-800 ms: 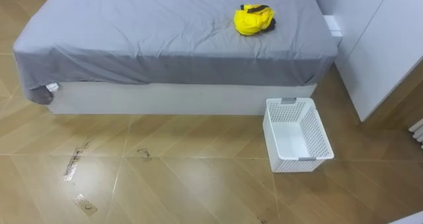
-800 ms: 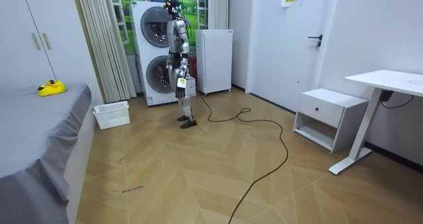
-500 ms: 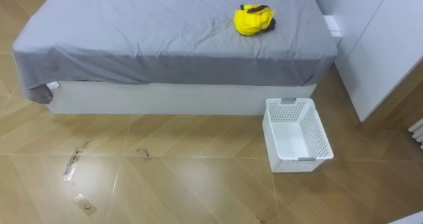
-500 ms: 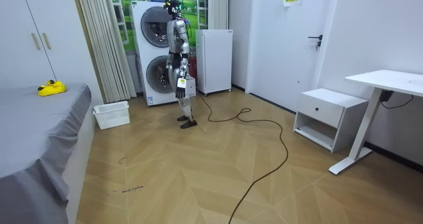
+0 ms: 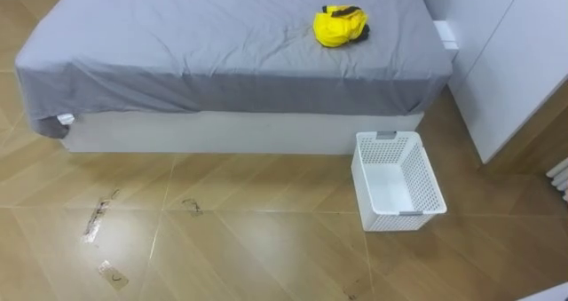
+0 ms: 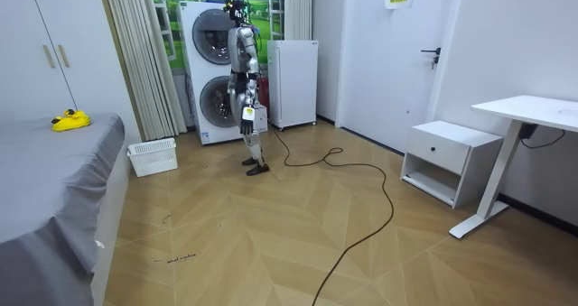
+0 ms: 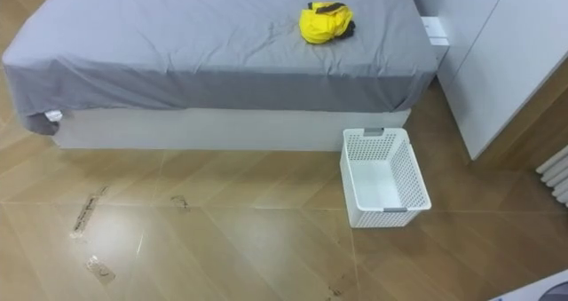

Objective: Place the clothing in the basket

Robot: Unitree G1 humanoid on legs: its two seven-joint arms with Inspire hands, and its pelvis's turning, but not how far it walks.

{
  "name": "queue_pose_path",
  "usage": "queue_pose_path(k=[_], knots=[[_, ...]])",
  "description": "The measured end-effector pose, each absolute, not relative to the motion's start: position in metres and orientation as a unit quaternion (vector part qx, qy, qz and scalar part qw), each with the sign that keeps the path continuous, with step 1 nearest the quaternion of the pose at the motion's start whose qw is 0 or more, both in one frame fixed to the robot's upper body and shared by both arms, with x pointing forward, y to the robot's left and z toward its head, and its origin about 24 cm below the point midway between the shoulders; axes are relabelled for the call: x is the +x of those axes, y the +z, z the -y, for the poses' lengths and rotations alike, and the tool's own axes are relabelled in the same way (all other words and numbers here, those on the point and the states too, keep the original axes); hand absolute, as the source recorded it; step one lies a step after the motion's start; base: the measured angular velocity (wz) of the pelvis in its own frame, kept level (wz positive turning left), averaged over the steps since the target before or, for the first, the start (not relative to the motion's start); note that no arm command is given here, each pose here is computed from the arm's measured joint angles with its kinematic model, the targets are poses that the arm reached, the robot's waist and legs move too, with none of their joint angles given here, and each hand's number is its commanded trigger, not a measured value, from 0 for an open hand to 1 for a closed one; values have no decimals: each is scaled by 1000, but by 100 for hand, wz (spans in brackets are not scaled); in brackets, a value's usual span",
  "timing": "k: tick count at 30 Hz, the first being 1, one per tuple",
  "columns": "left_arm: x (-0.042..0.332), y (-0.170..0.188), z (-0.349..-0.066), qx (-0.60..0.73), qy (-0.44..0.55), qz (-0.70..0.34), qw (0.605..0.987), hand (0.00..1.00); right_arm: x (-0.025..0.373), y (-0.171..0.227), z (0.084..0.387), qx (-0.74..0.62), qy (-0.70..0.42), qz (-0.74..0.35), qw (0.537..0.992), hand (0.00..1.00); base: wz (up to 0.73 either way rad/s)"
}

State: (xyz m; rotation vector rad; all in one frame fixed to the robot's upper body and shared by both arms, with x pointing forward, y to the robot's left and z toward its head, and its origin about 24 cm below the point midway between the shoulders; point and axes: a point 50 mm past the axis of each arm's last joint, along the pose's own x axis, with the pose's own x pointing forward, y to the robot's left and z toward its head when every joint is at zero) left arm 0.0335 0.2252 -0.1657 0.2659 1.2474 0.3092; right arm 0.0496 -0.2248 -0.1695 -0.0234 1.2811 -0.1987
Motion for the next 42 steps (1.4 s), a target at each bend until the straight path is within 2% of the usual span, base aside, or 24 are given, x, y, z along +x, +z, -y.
queue_pose_path(k=[13,16,19,22,30,32,34,38,42], knots=[[31,-164,-238,107,171,-584,786,0,50,-170,223,3,-85,-594,800,0,5],[24,-164,-239,87,184,-589,782,0,48,-168,232,-2,-96,-596,797,0,23],[-6,-166,-238,88,186,-623,755,0,46,-169,231,-3,-93,-602,793,0,-44],[-17,-167,-232,78,184,-637,745,0,45,-169,229,-10,-87,-609,789,0,-46],[39,-164,-236,63,207,-559,800,0,45,-167,235,-1,-144,-595,791,0,-11],[49,-161,-237,68,211,-539,813,0,52,-165,236,-6,-150,-583,799,0,-21],[59,-159,-238,73,209,-521,824,0,76,-159,235,-3,-144,-541,829,0,-14],[68,-158,-234,78,189,-511,835,0,106,-148,231,-7,-138,-491,860,0,27],[57,-161,-223,86,158,-525,832,0,125,-138,230,-6,-160,-443,882,0,68]])
